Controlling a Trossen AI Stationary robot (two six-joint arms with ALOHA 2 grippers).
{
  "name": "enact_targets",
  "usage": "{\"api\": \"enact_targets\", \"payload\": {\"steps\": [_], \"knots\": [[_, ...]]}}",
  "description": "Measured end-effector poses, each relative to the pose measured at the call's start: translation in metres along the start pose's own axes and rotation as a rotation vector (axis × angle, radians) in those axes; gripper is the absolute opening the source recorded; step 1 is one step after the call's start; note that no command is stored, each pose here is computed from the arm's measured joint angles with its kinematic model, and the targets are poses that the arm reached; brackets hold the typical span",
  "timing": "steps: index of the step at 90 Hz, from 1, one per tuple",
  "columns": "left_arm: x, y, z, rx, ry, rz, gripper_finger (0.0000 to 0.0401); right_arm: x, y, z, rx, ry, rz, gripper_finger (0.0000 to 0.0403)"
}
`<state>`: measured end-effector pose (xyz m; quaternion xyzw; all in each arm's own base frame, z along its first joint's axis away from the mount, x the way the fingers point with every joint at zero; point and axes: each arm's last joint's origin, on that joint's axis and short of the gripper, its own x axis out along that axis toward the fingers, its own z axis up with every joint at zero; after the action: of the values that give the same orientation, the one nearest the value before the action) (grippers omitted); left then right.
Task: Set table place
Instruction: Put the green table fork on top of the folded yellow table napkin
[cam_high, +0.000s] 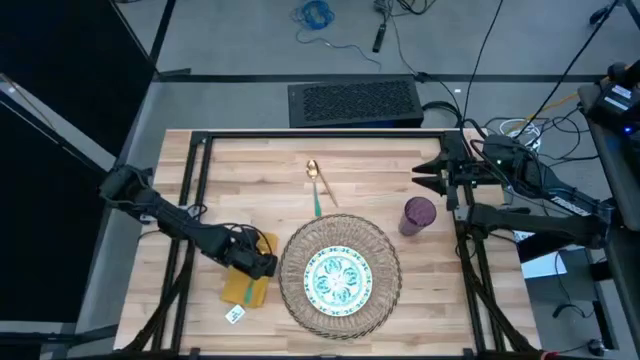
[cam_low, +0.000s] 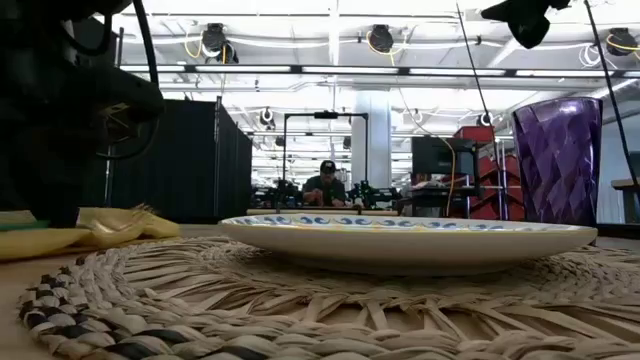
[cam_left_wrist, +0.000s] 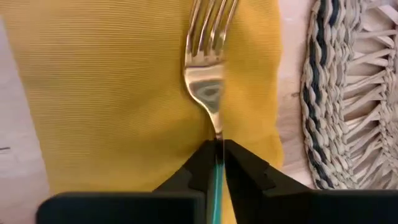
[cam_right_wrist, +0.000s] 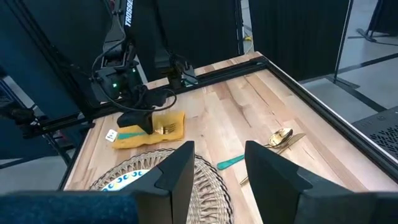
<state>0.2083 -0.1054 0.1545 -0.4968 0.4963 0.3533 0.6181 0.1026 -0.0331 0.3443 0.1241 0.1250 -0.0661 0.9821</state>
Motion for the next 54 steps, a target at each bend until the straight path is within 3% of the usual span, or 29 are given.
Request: {"api": "enact_targets", "payload": {"steps": [15,28,54], "knots": [[0.000,0.002,0.000,-0.008,0.004,0.019,0.0081,0.000,0.001,0.000,0.002,0.003,0.020,0.0130],[-0.013,0.007,0.002,-0.020,-0.018,0.090,0.0090,0.000,0.001,0.000,0.002,0.004,0.020,0.0130],[-0.046,0.006,0.008,-0.022,-0.109,0.002,0.0091,0.000,0.001,0.000,0.002,0.003,0.019,0.0130]]}}
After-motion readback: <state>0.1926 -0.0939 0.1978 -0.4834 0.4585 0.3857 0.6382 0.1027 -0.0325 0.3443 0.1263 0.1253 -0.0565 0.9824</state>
